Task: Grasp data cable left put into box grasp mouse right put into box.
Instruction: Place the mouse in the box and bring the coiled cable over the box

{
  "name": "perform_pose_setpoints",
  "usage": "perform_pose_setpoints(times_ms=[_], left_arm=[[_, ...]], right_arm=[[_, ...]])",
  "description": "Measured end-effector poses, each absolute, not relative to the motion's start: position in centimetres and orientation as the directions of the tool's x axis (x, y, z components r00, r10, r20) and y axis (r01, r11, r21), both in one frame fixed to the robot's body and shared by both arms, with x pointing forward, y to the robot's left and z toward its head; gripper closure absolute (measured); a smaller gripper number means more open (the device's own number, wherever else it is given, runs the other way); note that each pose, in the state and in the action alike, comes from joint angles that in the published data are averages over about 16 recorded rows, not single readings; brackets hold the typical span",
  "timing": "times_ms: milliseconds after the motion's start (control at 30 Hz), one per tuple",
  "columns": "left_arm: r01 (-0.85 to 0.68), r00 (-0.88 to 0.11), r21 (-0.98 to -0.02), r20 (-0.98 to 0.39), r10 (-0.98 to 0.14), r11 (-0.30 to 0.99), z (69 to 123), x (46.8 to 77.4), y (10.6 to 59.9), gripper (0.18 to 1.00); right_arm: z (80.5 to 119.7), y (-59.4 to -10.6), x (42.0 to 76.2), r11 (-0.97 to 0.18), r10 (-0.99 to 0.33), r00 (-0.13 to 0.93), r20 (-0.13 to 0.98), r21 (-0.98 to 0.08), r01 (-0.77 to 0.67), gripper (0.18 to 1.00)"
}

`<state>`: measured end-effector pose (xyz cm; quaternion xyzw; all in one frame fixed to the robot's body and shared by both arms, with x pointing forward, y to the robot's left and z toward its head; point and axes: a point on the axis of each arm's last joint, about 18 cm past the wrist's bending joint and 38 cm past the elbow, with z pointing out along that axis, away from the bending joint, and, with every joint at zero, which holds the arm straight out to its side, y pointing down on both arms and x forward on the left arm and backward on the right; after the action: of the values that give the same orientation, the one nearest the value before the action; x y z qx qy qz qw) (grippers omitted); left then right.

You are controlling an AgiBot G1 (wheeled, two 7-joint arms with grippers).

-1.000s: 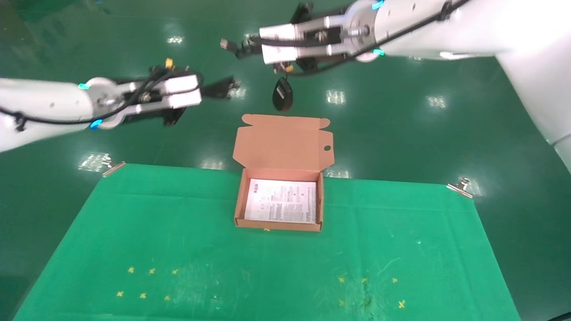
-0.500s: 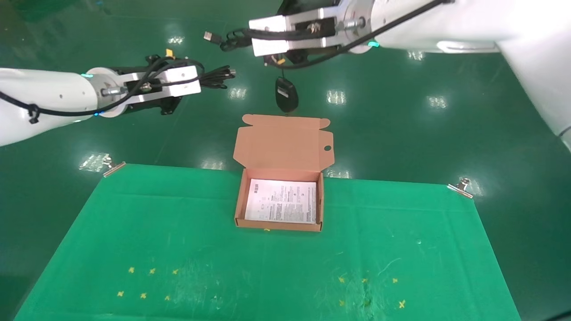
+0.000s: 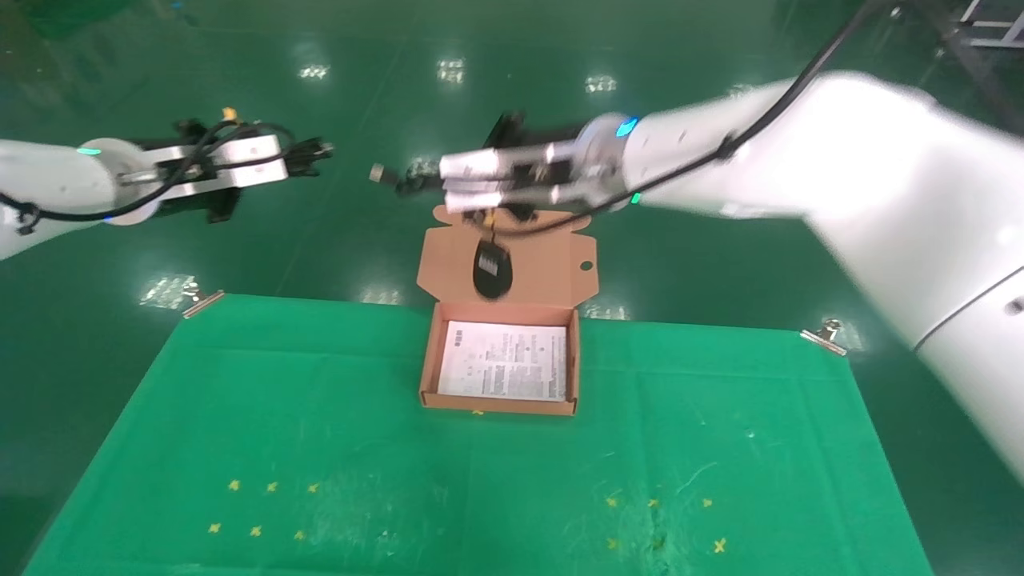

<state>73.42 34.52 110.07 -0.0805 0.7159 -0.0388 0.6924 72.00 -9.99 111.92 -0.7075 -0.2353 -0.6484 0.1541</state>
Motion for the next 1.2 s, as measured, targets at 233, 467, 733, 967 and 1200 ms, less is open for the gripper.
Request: perform_pose_setpoints(times_ms=[233, 467, 733, 967, 1200], left_arm=[[-0.104, -0.029, -0.166, -0.985, -0.17, 0.981, 109.8, 73.4, 35.3, 0.924], [-0.111, -0.026, -0.167, -0.985, -0.17, 0.98, 109.8, 73.3, 35.2, 0.925], [-0.112, -0.025, -0.167, -0.985, -0.171, 0.98, 109.7, 73.2, 35.2, 0.925], [-0.113, -0.025, -0.167, -0.985, -0.171, 0.979, 109.7, 73.2, 35.1, 0.925], [-0.113, -0.024, -0.167, -0.985, -0.171, 0.979, 109.7, 73.2, 35.1, 0.925]], right_arm=[[107.7, -8.8, 72.6, -0.831, 0.129, 0.124, 0.984, 0.039, 0.556, 0.948], [104.6, -7.8, 72.8, -0.819, 0.092, 0.182, 0.979, -0.03, 0.573, 0.948], [101.1, -8.3, 73.9, -0.828, -0.004, 0.271, 0.963, -0.155, 0.539, 0.948], [98.0, -10.4, 75.4, -0.851, -0.106, 0.356, 0.928, -0.27, 0.451, 0.948], [95.8, -11.9, 76.2, -0.86, -0.175, 0.412, 0.894, -0.342, 0.378, 0.948]])
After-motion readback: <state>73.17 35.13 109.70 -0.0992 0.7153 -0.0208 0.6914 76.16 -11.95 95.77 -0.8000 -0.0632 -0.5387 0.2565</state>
